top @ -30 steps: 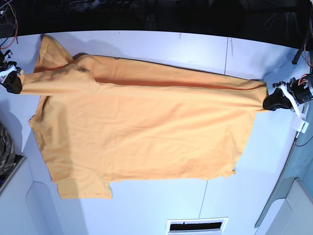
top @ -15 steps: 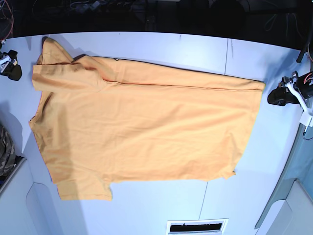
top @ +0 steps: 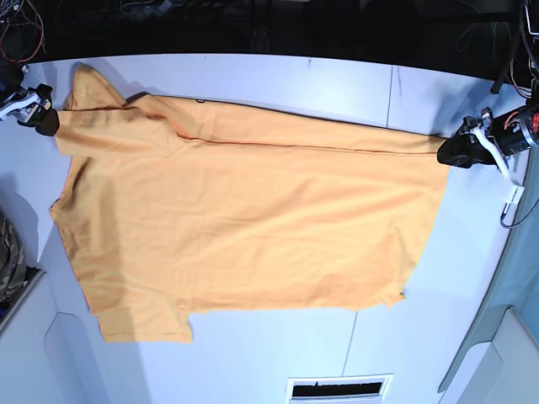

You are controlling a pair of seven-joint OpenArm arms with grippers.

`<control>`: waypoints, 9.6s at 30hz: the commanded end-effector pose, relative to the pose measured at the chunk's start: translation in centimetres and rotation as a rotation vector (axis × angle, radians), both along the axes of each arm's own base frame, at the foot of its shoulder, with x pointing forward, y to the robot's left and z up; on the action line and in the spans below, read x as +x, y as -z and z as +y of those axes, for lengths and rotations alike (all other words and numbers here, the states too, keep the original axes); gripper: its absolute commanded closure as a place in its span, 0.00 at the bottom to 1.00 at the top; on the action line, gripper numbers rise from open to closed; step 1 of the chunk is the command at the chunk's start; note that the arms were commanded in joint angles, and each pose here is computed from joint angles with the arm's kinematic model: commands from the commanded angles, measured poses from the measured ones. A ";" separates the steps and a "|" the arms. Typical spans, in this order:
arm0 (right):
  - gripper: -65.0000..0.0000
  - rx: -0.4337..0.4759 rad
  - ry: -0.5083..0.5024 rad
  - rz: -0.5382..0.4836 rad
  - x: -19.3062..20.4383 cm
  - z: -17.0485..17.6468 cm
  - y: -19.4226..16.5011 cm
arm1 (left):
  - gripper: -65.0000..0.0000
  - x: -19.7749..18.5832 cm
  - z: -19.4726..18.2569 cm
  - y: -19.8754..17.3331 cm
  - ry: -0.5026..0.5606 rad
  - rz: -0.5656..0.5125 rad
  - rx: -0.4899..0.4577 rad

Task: Layout the t-shirt on the table in an organized manner, then fold the t-shirt properly
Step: 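Release the shirt with both grippers and reposition them on its edge, then grasp the shirt edge with both grippers and fold it over lengthwise, then release the folded edge and move the right gripper to the sleeve, then grasp the shirt ends with both grippers and fold the shirt lengthwise again, then carry the shirt end with the left gripper toward the right gripper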

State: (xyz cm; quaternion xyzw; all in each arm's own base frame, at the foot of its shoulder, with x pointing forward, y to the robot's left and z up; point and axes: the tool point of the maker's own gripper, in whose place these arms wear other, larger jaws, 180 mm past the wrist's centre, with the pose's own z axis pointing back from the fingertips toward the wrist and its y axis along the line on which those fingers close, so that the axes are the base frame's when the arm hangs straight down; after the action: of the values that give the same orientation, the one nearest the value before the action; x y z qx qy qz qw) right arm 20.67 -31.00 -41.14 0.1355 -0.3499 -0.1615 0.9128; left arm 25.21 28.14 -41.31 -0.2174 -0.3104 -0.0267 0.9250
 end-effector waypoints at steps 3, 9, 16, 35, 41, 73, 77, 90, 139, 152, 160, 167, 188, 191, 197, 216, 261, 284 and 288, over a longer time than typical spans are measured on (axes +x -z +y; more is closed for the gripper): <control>0.47 -0.020 0.003 -0.085 2.3 -0.8 -2.1 | 0.55 1.3 0.7 -2.0 -0.006 -0.065 -0.014; 0.47 -0.033 0.016 -0.171 6.1 -1.1 -4.4 | 0.56 3.7 -0.8 -5.0 0.034 -0.173 -0.022; 0.65 -0.038 -0.005 -0.212 12.5 0.2 -4.7 | 0.66 7.8 -0.7 -6.2 0.027 -0.276 0.037; 1.00 -0.111 -0.296 0.075 13.6 6.8 4.6 | 1.00 2.8 -5.9 3.6 0.195 0.034 0.038; 1.00 -0.157 -0.330 0.064 10.3 6.0 3.8 | 1.00 -1.1 -8.6 3.1 0.276 0.035 0.011; 0.62 -0.344 0.046 -0.161 23.3 -3.3 -1.8 | 0.58 8.7 -4.9 -3.5 0.142 -0.197 0.030; 0.62 -0.343 0.105 -0.098 21.5 -5.4 0.7 | 0.58 10.5 -2.6 -2.7 0.055 -0.172 0.017; 0.62 -0.301 0.067 -0.064 20.3 -4.8 2.4 | 0.58 15.3 0.1 1.0 -0.110 -0.115 0.052; 0.51 -0.255 -0.001 -0.281 11.3 -3.3 -2.6 | 1.00 8.1 -3.7 -2.4 0.195 -0.088 0.045; 0.51 -0.299 0.089 -0.224 20.2 -3.6 -0.2 | 1.00 7.7 -3.6 -1.8 0.206 -0.071 0.071; 0.51 -0.121 -0.121 -0.167 19.7 4.3 4.4 | 1.00 7.8 -3.7 -1.9 0.206 -0.074 0.069; 0.65 -0.107 -0.181 -0.236 21.6 7.6 2.3 | 1.00 7.9 -3.6 -2.0 0.206 -0.077 0.070; 1.00 -0.118 -0.381 -0.265 10.4 10.1 -7.2 | 1.00 2.5 -5.2 -5.6 0.408 -0.026 0.079; 1.00 -0.122 -0.402 -0.235 7.2 10.6 -6.8 | 1.00 1.2 -4.6 -5.0 0.389 0.000 0.075; 1.00 -0.099 -0.405 -0.124 2.3 11.0 -3.8 | 1.00 -1.8 -3.7 -3.0 0.387 0.092 0.093; 0.54 0.005 -0.347 0.015 -2.3 12.0 -1.9 | 0.53 -1.1 -1.9 -3.4 0.223 -0.001 0.068; 1.00 0.009 -0.228 0.007 -0.1 12.2 4.0 | 0.65 -5.7 -6.0 4.5 0.058 0.158 -0.125; 1.00 0.012 -0.230 0.012 -0.1 12.2 4.0 | 1.00 -1.7 -22.6 -6.8 0.520 -0.244 -0.119; 1.00 0.012 -0.231 0.015 -0.2 12.2 4.1 | 1.00 -0.7 -26.9 -5.4 0.532 -0.250 -0.115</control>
State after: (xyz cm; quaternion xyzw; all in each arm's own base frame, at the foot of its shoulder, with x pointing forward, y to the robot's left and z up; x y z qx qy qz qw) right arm 19.91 -18.46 -45.89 0.1792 -0.3107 -0.0626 0.9314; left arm 24.11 1.24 -36.82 -0.3316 -0.3398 -0.2780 0.8351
